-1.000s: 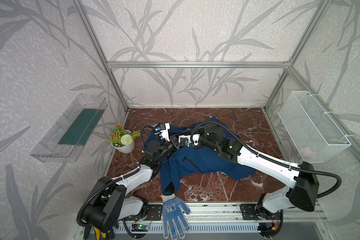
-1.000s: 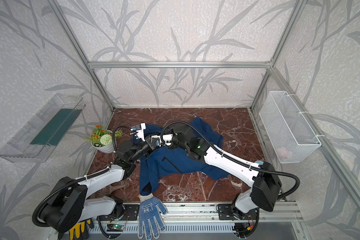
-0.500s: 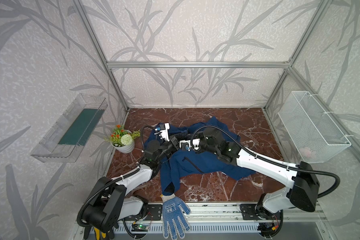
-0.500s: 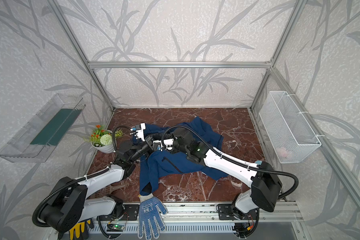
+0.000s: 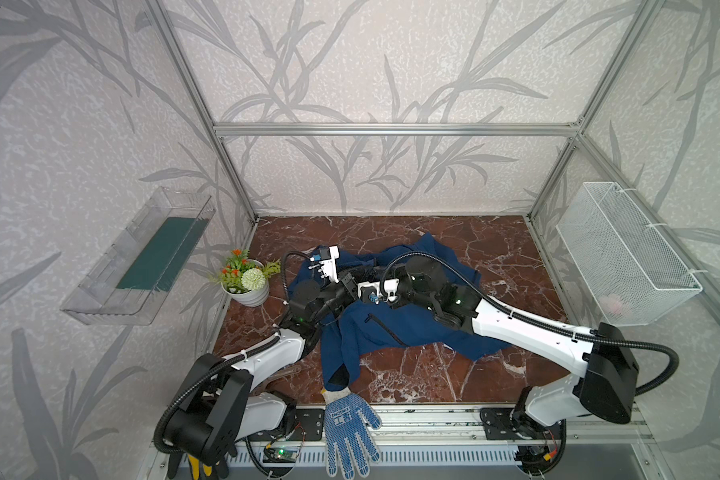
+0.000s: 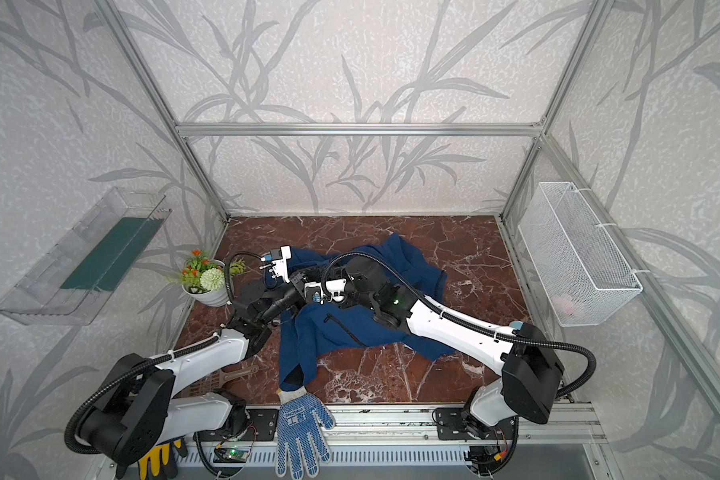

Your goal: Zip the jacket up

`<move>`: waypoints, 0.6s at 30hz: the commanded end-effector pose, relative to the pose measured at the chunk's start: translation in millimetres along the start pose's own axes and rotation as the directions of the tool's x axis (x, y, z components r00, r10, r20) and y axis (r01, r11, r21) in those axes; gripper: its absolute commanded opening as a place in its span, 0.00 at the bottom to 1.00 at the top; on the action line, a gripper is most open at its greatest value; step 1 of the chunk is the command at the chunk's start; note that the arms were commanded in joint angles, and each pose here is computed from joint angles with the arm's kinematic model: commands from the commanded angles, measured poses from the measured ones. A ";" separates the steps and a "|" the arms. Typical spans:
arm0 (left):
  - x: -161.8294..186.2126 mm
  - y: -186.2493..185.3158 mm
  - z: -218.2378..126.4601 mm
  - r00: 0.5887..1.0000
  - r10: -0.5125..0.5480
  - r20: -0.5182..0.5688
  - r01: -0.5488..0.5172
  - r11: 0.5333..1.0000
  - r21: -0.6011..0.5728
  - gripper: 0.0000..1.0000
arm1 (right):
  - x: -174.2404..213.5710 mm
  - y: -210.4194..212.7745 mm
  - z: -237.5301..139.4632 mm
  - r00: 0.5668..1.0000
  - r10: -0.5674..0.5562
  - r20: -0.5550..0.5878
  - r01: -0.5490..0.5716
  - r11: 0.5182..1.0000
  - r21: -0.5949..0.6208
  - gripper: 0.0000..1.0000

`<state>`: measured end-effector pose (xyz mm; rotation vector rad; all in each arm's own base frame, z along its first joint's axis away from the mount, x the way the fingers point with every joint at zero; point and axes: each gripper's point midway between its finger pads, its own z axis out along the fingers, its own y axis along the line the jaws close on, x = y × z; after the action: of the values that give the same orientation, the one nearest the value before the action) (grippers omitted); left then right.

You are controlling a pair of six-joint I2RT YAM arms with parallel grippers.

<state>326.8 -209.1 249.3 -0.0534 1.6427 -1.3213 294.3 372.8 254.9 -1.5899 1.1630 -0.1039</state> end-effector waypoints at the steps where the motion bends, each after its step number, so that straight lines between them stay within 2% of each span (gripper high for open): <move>1: -11.5 -13.1 -1.9 0.999 0.012 0.033 -0.013 0.999 0.038 0.00 | -5.3 -3.5 0.1 1.000 0.014 0.018 -0.014 1.000 0.025 0.42; 10: -11.3 -11.0 -3.2 0.999 0.015 0.036 -0.016 1.000 0.026 0.00 | -7.5 -1.2 7.6 0.999 0.028 0.028 -0.028 0.999 0.017 0.40; 18: -11.8 -12.7 -2.6 0.999 0.019 0.035 -0.020 0.999 0.030 0.00 | -9.4 -1.6 16.3 1.000 -0.007 0.014 0.006 1.000 0.026 0.41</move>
<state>327.2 -208.8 247.7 -0.0581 1.6489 -1.3176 297.7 383.7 238.6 -1.6052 1.1732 -0.1037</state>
